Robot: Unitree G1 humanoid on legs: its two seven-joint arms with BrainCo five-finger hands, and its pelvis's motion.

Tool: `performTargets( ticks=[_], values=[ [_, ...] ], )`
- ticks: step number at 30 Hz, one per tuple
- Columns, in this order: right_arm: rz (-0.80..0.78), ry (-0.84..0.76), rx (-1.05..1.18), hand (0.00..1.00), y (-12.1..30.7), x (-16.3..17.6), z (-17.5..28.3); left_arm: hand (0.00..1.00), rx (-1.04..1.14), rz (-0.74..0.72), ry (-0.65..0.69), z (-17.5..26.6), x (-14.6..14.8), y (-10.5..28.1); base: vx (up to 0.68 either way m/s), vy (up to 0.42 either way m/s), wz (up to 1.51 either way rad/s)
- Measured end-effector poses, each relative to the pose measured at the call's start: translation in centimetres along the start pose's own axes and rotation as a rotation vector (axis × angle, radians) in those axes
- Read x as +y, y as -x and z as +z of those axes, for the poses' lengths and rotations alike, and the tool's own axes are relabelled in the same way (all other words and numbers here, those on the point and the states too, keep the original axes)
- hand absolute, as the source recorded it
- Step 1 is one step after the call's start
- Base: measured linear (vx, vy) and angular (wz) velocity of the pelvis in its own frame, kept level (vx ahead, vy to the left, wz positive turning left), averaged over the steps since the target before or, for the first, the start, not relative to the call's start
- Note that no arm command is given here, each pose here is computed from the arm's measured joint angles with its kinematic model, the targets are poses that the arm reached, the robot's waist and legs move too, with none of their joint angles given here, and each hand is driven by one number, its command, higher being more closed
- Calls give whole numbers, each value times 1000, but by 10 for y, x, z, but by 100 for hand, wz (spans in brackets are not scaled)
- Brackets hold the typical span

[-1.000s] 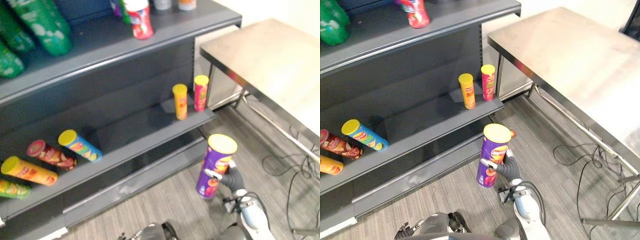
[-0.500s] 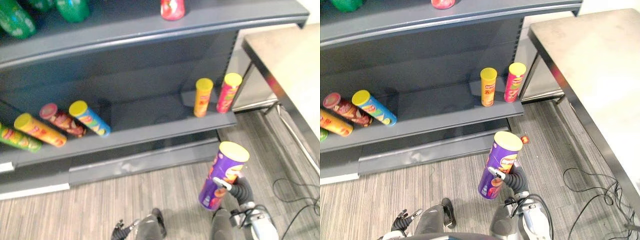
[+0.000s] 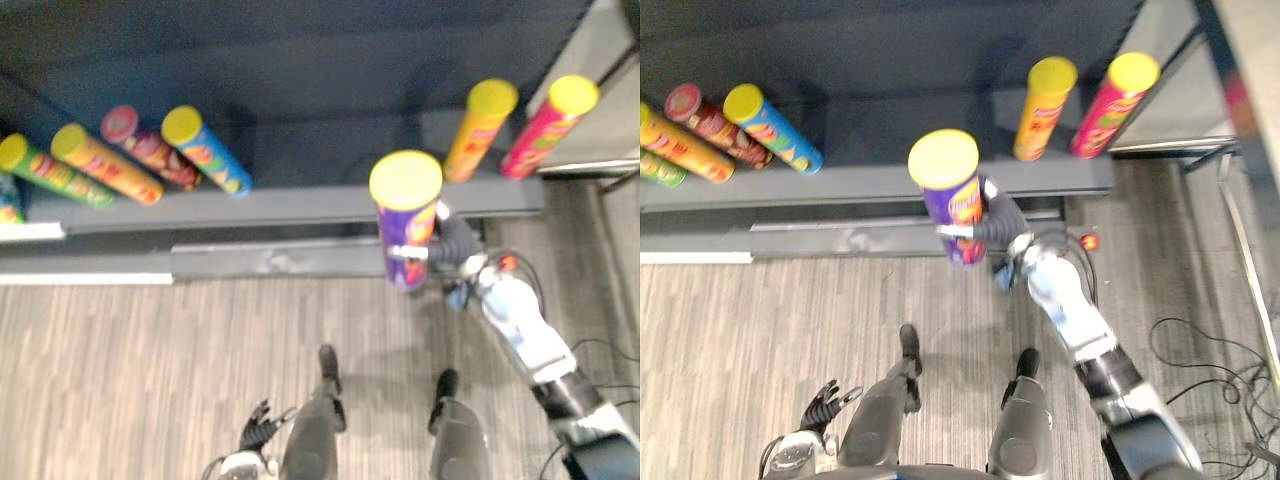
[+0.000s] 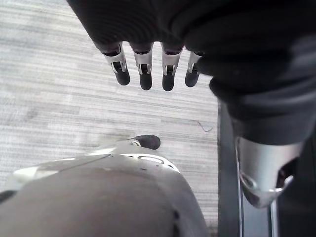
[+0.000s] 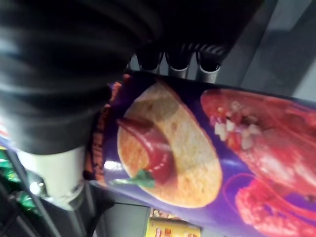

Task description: Put the gum and the chips on the shelf.

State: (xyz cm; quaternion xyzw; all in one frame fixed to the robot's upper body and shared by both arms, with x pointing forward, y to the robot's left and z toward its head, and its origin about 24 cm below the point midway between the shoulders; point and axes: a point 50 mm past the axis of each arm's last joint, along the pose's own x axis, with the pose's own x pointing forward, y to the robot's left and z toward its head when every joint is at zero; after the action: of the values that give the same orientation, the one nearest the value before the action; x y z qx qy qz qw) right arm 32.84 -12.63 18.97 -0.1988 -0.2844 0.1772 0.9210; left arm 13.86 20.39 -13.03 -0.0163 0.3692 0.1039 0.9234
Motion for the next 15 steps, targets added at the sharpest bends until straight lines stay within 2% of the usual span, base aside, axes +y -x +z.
performTargets(
  ticks=[3, 5, 13, 15],
  values=[
    [-169, 25, 16, 100, -34, -34, 4, 0, -25, -6, 54, 6, -6, -1, -42, -6, 19],
    [-347, 10, -1, 100, -55, -65, 17, 0, -46, -9, 98, 10, -11, -1, -25, -3, 19],
    [-557, 11, -48, 100, -73, -101, 42, 0, -91, -24, 152, 24, -22, -7, -22, -18, 15],
    [-602, 56, -62, 100, -73, -106, 47, 0, -106, -30, 157, 28, -25, -8, -26, -37, 26]
  ],
)
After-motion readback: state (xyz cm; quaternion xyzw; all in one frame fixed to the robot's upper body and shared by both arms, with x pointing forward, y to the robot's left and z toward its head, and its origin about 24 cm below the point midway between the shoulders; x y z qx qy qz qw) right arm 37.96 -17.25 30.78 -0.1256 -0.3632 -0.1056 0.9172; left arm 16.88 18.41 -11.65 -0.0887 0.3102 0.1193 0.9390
